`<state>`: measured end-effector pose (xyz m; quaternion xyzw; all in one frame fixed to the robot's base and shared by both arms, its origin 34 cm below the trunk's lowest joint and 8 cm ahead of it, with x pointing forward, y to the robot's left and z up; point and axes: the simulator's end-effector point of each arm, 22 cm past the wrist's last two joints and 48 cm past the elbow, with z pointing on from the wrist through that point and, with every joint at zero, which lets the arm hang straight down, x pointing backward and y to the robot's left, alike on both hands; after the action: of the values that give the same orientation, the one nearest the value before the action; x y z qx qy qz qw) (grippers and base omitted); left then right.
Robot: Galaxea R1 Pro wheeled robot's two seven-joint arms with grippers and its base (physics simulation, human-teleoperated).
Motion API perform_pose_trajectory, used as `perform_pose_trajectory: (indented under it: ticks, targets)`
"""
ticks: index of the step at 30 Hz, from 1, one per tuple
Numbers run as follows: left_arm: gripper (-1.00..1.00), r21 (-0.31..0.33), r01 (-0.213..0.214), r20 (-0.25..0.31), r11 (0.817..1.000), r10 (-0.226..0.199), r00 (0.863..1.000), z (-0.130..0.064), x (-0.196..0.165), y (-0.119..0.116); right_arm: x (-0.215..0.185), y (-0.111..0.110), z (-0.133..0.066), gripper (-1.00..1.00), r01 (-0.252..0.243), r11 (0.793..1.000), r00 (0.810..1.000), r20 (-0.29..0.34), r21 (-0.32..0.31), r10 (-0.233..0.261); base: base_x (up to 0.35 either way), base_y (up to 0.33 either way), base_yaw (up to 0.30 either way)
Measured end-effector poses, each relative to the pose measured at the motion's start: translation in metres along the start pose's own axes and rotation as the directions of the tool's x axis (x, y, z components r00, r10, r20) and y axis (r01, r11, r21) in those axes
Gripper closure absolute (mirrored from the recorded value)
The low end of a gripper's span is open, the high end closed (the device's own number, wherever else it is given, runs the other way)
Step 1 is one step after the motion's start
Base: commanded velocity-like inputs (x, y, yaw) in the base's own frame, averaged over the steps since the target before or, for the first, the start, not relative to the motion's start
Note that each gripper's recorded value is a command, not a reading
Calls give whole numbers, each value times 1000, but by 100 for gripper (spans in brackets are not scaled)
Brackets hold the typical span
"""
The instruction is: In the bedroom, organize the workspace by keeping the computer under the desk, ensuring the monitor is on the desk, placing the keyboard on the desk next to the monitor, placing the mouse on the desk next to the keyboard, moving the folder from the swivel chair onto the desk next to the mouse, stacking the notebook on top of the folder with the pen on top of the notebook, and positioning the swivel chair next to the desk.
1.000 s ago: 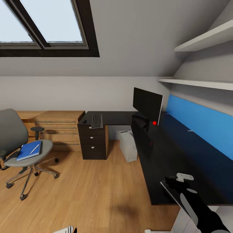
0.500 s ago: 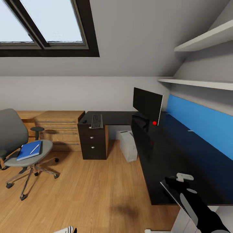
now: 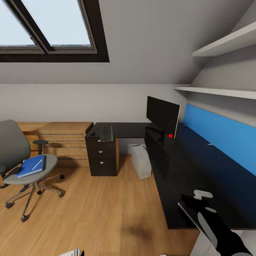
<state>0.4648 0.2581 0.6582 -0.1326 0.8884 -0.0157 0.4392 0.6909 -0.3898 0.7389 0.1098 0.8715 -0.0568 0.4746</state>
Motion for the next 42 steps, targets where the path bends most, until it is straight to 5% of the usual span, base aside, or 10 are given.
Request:
perform_pose_trajectory:
  ticks: [19,23,26,34,42]
  targets:
    - [-100,-3,1,-1,1000,-1,1000,-11,-14,-2,-19,1,-10,-100,0,1000,1000,8,-2,0,7,1,0]
    - [-100,-3,1,-1,1000,-1,1000,-15,-19,-3,-97,22,-34,-100,1,999,987,160,-48,7,0,0,0]
    - [-100,-3,1,-1,1000,-1,1000,-18,-23,-4,-123,29,-51,-100,4,998,978,210,-61,9,0,0,0]
    - [-100,-1,-1,0,1000,1,1000,-19,-25,-5,-128,40,-100,-100,21,996,969,245,-82,0,0,0,0]
    - [-100,0,-3,1,1000,3,1000,-19,-25,-5,-124,40,-115,-100,-11,995,969,244,-103,36,0,0,0]
